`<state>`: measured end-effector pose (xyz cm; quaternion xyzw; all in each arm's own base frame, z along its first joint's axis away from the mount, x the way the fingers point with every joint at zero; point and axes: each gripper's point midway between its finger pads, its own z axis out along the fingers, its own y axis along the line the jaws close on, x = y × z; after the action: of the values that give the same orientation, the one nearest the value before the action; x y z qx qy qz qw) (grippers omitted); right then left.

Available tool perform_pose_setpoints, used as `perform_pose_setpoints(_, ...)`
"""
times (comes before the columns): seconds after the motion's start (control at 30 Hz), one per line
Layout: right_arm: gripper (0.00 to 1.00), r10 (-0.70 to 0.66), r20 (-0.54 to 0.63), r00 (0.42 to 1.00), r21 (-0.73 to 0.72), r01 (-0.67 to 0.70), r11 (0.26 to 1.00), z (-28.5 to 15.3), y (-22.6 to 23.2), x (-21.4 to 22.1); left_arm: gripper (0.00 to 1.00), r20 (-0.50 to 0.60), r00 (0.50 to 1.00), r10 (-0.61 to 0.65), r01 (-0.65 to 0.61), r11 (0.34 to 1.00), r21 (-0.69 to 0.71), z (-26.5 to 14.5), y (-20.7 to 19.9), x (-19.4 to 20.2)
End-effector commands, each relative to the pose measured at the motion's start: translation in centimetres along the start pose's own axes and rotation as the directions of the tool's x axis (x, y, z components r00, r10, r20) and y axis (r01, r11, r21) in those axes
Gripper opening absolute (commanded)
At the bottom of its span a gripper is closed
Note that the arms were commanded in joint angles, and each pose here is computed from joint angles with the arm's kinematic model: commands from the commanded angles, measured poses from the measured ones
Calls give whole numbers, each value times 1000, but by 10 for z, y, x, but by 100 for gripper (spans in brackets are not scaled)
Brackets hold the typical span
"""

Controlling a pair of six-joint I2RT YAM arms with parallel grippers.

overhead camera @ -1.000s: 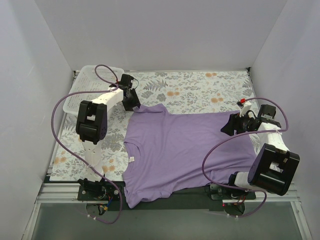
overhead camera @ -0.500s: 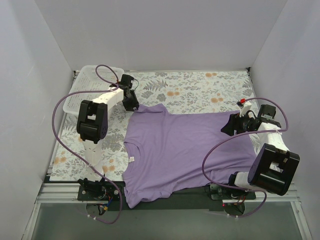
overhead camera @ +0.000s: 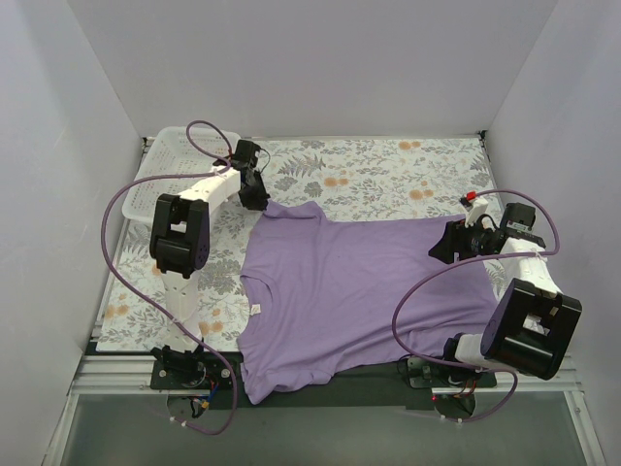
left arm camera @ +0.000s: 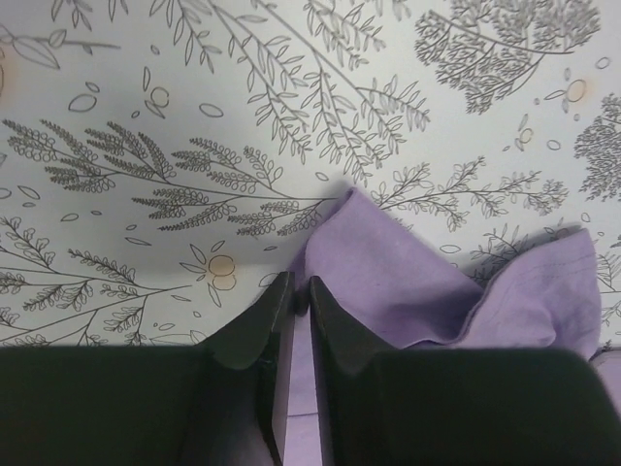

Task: Fold and stack the t-shirts
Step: Flatten the tshirt out

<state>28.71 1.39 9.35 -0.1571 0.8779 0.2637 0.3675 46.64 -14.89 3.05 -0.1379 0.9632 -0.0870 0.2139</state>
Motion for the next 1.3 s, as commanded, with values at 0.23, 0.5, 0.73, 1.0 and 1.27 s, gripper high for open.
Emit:
perform_pose_setpoints(0.23,69,-10,7,1000,-2,10,1000,2,-1,-1,0,57,998,41,-45,996,80,-33,-22,-22)
perform_pose_setpoints(0.5,70,-76,-28,997,65,78,995,0,-21,-4,0,106,993,57,-75,981,181,-62,-38,-26)
perform_pose_setpoints(0.73,72,-85,-41,996,152,90,984,0,-67,-53,0,144,987,66,-102,961,258,-86,-32,-3)
perform_pose_setpoints(1.0,73,134,-47,990,236,-120,964,31,-134,-87,0,176,980,96,-145,945,293,-95,-29,6)
perform_pose_setpoints(1.27,65,205,-90,975,289,-171,942,53,-174,-82,0,175,980,100,-154,930,333,-98,-33,12)
